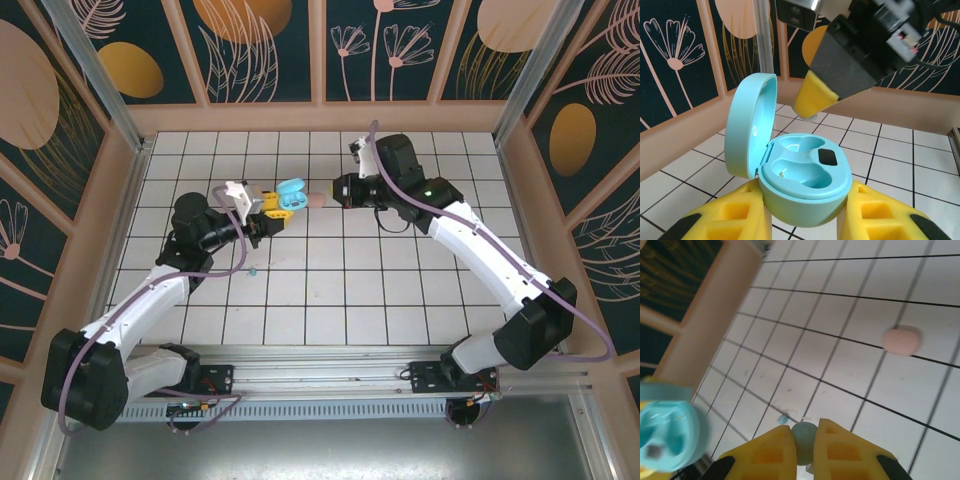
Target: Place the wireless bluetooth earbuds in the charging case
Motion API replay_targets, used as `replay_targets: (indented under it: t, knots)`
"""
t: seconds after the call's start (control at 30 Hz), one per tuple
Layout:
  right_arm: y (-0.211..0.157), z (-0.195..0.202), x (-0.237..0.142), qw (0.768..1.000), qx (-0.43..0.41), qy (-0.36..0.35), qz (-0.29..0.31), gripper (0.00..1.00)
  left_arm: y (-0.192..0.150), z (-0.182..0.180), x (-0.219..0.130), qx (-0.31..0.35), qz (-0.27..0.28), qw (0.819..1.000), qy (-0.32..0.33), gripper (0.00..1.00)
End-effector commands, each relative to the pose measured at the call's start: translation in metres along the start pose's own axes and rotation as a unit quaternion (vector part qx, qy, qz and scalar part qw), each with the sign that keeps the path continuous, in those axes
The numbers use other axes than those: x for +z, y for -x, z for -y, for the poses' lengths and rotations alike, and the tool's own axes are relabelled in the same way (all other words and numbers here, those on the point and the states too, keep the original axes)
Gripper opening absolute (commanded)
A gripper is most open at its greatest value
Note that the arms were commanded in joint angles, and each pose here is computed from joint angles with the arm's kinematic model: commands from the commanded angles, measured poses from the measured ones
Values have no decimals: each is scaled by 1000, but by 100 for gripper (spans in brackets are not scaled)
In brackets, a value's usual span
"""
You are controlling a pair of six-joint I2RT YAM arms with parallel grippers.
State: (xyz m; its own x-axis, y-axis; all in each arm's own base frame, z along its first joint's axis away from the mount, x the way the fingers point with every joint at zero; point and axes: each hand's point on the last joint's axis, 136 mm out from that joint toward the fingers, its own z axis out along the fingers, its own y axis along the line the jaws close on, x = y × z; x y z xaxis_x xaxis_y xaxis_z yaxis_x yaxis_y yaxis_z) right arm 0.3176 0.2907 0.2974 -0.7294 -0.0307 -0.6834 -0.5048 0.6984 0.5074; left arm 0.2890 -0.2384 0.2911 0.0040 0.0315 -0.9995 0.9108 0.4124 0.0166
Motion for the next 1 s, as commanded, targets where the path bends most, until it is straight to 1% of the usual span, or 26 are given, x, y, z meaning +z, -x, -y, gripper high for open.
replay_targets:
  t: [0.0,0.23,0.53,0.63,0.83,0.97]
  knots:
    - [12,-39,-14,996,-66,66,17,0,15,3,1,12,12,1000,-16,21]
    - [2,-67,-21,987,-108,121,21,0,11,3,6,6,2,1000,-30,21]
    - [7,-87,-31,978,-141,148,34,0,10,5,7,3,0,999,-41,20]
    - [5,-92,-25,977,-144,158,22,0,11,6,7,4,0,999,-42,20]
    - [-5,-88,-2,979,-134,151,-23,0,12,7,7,3,0,999,-45,21]
    - [-9,-84,2,980,-134,147,-32,0,12,8,6,5,0,999,-45,21]
